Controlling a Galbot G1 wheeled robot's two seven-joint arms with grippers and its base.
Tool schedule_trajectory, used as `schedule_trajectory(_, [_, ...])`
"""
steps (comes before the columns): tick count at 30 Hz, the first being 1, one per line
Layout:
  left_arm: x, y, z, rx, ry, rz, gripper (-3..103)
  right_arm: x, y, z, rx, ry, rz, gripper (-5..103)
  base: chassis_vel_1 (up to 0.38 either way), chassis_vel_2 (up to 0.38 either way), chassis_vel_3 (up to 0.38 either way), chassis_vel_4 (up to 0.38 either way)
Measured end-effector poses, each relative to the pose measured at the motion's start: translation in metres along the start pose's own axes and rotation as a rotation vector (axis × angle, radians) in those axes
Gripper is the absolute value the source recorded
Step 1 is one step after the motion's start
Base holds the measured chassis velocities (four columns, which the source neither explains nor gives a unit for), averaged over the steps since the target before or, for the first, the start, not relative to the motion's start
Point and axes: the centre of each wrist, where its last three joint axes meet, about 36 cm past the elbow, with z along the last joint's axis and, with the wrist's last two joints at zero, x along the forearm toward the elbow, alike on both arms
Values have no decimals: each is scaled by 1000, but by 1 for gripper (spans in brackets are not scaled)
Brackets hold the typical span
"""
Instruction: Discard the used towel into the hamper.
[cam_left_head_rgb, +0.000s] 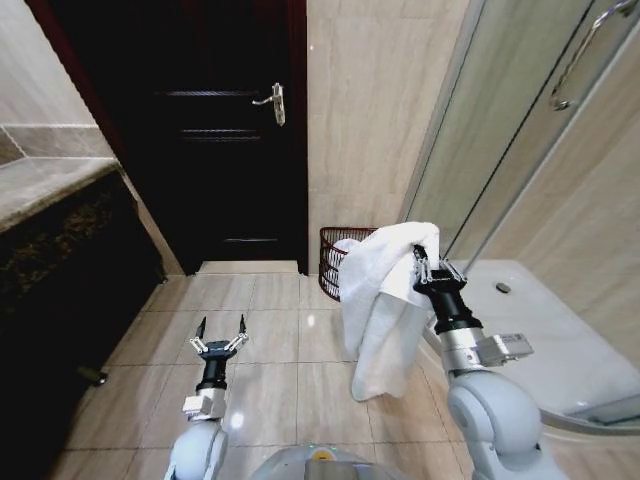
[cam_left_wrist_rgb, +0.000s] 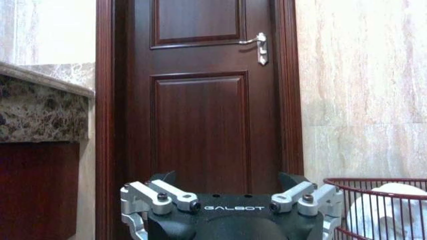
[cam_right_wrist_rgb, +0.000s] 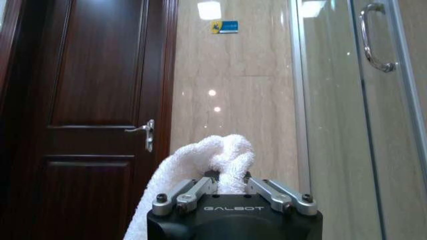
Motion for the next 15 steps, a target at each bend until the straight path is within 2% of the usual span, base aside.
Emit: schedule_trajectory(15, [-2,-3,2,6,-29,-7,100,-2,0,2,6,-7,-10,13,22,9,-77,-73])
